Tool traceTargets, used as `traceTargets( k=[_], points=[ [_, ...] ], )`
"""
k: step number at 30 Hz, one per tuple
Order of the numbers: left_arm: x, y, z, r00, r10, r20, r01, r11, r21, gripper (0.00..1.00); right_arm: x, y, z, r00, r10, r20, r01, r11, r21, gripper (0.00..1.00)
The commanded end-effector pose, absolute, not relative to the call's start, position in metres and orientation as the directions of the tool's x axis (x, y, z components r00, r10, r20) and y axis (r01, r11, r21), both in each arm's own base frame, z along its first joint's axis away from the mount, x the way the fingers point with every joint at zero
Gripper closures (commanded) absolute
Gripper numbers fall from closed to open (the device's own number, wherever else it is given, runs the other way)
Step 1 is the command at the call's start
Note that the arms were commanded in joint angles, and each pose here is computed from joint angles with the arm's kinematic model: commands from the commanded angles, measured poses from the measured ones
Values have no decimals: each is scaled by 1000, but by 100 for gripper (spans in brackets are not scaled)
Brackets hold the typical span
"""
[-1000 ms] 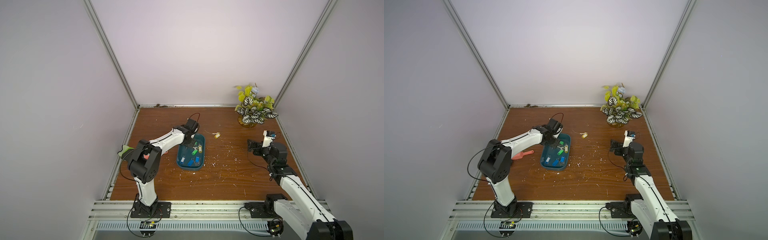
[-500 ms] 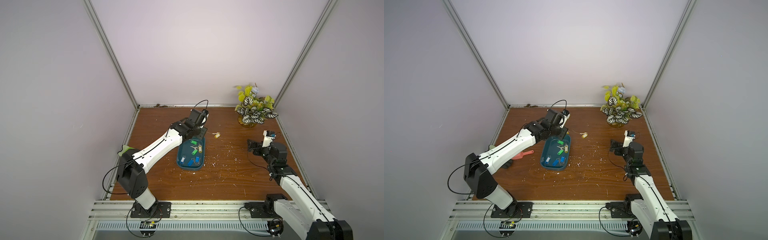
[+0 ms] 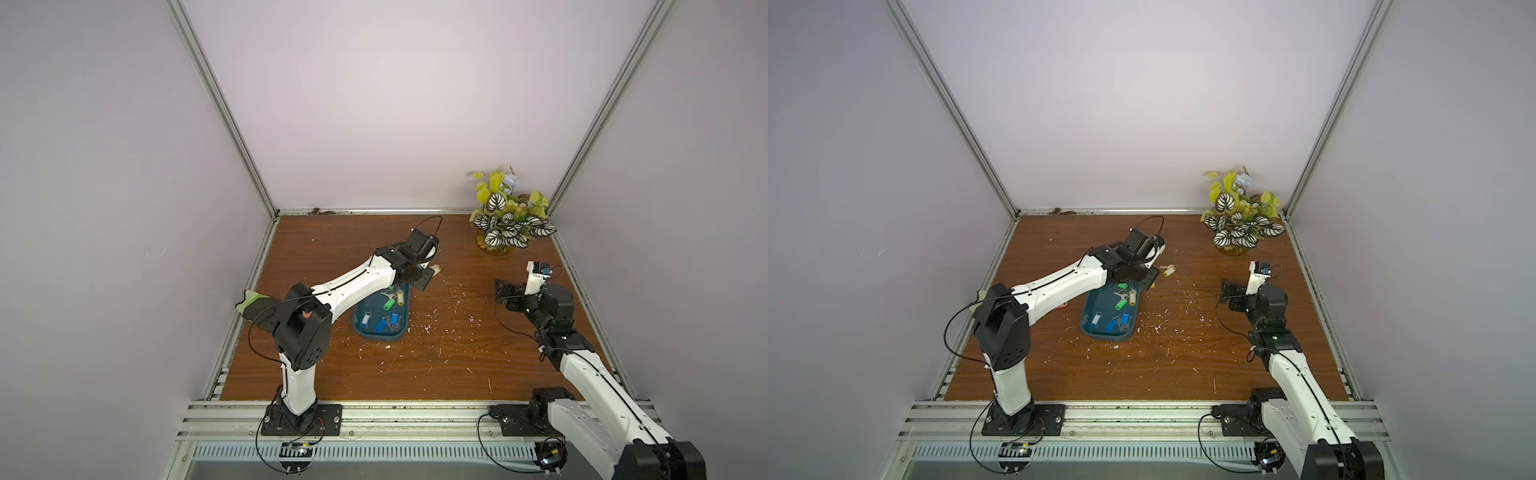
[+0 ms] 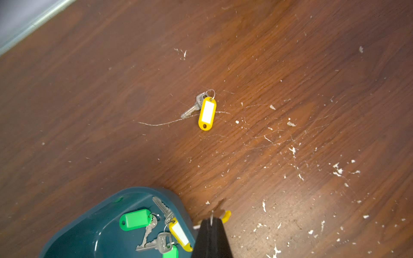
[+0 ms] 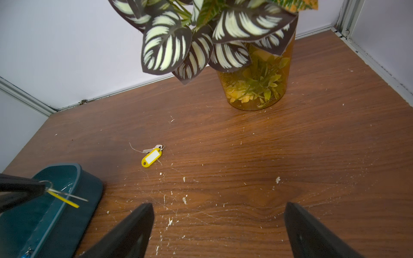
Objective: Take the keys out of the storage box
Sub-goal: Place the key at the center of the board.
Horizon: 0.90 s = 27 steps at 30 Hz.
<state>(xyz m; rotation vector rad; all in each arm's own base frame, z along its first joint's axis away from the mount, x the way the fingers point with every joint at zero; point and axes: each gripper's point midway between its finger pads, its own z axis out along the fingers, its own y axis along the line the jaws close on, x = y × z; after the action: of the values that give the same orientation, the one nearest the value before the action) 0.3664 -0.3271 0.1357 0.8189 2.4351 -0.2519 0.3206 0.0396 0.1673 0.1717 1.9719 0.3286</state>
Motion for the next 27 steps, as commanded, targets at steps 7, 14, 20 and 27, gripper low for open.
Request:
traceTargets(
  k=[7, 14, 20, 27],
  points=[
    [353, -341, 87, -714, 531, -456, 620, 783, -59, 100, 327, 37, 190, -355, 268, -896, -32, 954, 298, 2],
    [354, -349, 74, -718, 541, -437, 628, 774, -74, 100, 328, 39, 188, -361, 267, -894, -38, 953, 300, 2],
    [362, -365, 64, -718, 547, -431, 641, 760, -103, 100, 327, 39, 186, -365, 266, -892, -39, 953, 301, 2],
    [372, -381, 52, -714, 553, -430, 654, 746, -126, 99, 325, 38, 186, -362, 262, -895, -37, 955, 295, 2]
  ],
)
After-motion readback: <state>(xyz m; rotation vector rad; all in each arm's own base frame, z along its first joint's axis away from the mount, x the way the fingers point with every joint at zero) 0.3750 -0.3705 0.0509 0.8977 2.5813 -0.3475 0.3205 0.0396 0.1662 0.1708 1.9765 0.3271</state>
